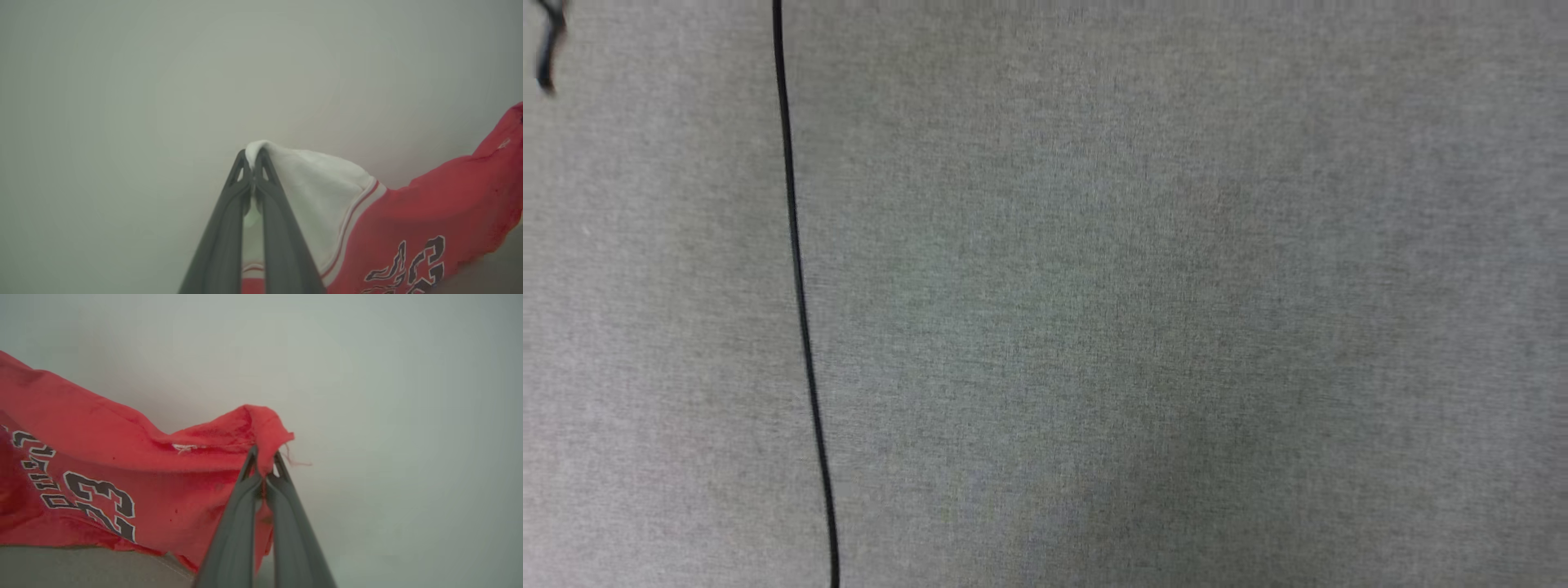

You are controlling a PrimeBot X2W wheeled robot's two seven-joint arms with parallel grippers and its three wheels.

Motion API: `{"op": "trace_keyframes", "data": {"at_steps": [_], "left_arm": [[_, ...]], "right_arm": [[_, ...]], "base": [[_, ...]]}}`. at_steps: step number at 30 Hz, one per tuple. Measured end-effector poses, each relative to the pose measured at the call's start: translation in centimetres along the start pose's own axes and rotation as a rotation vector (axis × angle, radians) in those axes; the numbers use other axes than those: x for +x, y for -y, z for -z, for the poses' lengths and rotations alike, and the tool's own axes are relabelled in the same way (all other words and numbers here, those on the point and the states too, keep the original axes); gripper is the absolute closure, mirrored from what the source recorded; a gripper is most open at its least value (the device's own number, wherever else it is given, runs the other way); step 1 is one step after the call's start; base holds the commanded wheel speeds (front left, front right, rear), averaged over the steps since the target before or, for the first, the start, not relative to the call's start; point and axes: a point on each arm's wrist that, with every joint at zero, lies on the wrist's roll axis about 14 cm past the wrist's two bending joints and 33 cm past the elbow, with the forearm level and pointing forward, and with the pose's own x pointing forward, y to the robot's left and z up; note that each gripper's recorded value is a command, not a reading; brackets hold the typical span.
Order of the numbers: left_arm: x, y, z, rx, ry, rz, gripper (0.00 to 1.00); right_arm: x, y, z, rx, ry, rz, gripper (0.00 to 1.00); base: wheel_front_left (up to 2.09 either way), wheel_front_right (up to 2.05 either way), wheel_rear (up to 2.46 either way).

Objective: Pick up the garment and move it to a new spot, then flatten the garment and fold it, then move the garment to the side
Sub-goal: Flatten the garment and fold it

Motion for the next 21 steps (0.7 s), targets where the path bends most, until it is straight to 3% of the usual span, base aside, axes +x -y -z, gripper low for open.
{"op": "trace_keyframes", "data": {"at_steps": [9, 21], "left_arm": [[-8.1, 2.9, 4.2, -0.091, -0.15, 0.006, 1.0], [-23.2, 4.9, 4.5, -0.191, -0.281, -0.125, 1.0]], "right_arm": [[-6.8, -4.0, 5.2, 0.033, -0.152, -0.093, 1.0], [-19.0, -6.9, 9.0, 0.105, -0.325, -0.16, 1.0]], "base": [[0.0, 0.0, 0.0], [0.0, 0.0, 0.0]]}}
